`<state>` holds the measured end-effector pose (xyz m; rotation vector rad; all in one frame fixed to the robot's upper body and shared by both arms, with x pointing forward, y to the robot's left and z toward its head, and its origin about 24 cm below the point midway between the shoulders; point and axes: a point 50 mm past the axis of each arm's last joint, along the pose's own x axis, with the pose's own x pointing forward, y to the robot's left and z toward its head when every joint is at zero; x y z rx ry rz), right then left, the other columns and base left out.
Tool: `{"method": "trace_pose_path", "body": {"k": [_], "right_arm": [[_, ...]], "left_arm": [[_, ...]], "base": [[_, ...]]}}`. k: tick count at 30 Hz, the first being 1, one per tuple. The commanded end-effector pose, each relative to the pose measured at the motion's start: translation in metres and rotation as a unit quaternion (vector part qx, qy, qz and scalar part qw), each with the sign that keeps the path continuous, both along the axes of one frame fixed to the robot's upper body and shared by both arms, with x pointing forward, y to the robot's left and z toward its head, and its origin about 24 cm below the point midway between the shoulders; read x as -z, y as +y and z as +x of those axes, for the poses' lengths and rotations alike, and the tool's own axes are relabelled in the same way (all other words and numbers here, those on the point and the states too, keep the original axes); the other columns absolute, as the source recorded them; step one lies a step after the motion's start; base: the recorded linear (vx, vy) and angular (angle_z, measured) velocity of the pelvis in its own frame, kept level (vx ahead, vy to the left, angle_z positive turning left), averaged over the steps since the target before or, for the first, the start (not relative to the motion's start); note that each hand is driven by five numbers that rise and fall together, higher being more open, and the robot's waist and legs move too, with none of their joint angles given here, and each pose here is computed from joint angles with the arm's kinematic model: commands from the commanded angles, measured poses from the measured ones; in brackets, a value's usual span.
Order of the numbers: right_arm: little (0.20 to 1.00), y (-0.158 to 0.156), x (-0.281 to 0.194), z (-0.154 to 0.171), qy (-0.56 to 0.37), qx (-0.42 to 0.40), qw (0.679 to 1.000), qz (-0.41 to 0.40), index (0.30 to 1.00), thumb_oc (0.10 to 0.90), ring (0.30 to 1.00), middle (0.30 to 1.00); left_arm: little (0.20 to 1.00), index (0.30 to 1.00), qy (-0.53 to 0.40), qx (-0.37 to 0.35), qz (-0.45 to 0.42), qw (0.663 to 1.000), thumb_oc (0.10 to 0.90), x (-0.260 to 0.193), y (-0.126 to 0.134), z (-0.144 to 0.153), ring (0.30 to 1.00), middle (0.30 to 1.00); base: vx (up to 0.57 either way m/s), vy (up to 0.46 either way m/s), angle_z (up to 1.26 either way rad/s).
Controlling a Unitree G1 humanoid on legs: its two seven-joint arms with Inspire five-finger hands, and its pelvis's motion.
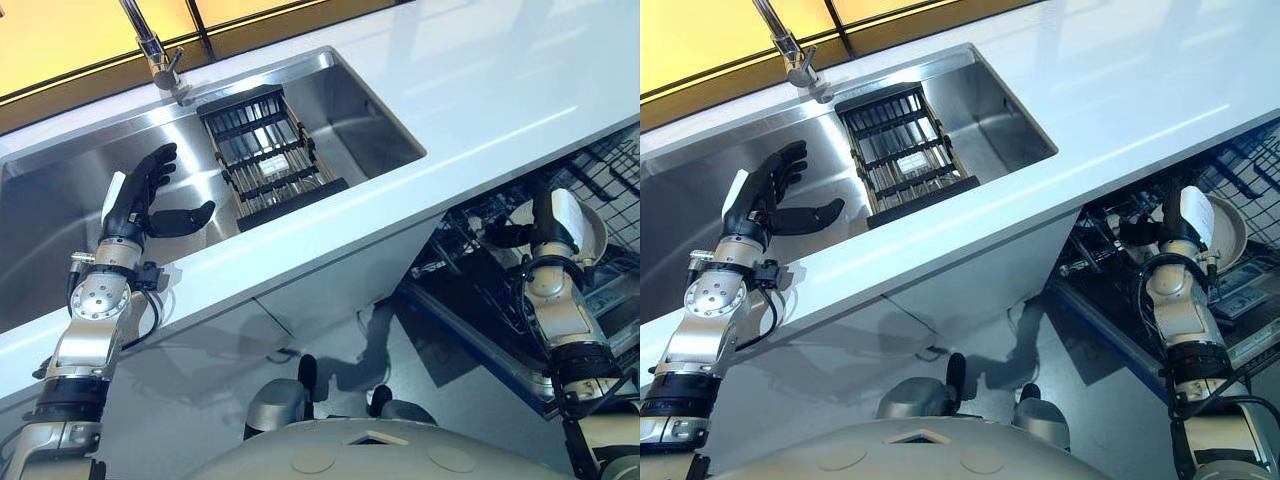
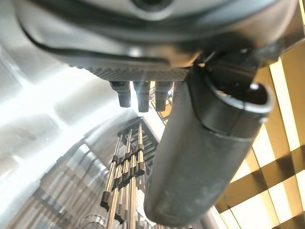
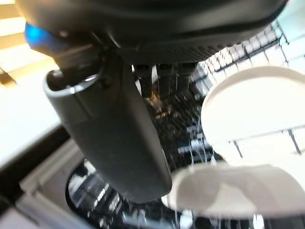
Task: Pick up plates and place into dishwasher.
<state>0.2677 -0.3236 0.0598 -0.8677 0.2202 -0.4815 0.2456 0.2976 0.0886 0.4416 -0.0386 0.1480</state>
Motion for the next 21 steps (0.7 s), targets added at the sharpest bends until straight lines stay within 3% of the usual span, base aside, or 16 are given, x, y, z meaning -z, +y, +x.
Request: {"method": "trace_pose_path", "body": {"k": [1,10,15,17,21], "right_arm": [[0.9,0.002,-0.049,0.009,-0.111,-0.035,0.992,-0.047,0.9,0.8,0.9,0.9],[0.9,0.015,-0.047,0.004,-0.118,-0.074,0.99,-0.004,0.9,0.8,0.9,0.9],[0.9,0.019,-0.04,-0.001,-0.154,-0.072,0.978,0.119,0.9,0.8,0.9,0.9],[0.9,0.026,-0.033,-0.006,-0.195,-0.074,0.958,0.195,0.9,0.8,0.9,0.9],[0.9,0.035,-0.024,-0.013,-0.242,-0.068,0.935,0.252,0.9,0.8,0.9,0.9]], "left_arm": [[0.9,0.9,-0.104,0.013,0.035,0.994,0.8,-0.042,0.001,0.003,0.9,0.9],[0.9,0.9,-0.119,0.023,0.032,0.992,0.8,-0.045,-0.005,0.009,0.9,0.9],[0.9,0.9,-0.127,0.024,0.042,0.991,0.8,-0.048,-0.006,0.013,0.9,0.9],[0.9,0.9,-0.135,0.023,0.053,0.989,0.8,-0.052,-0.006,0.015,0.9,0.9],[0.9,0.9,-0.143,0.017,0.066,0.987,0.8,-0.056,-0.004,0.019,0.9,0.9]], "base": [[-0.06,0.038,-0.21],[-0.08,0.022,-0.16],[-0.07,0.018,-0.19],[-0.06,0.024,-0.14],[-0.03,0.022,-0.19]]}}
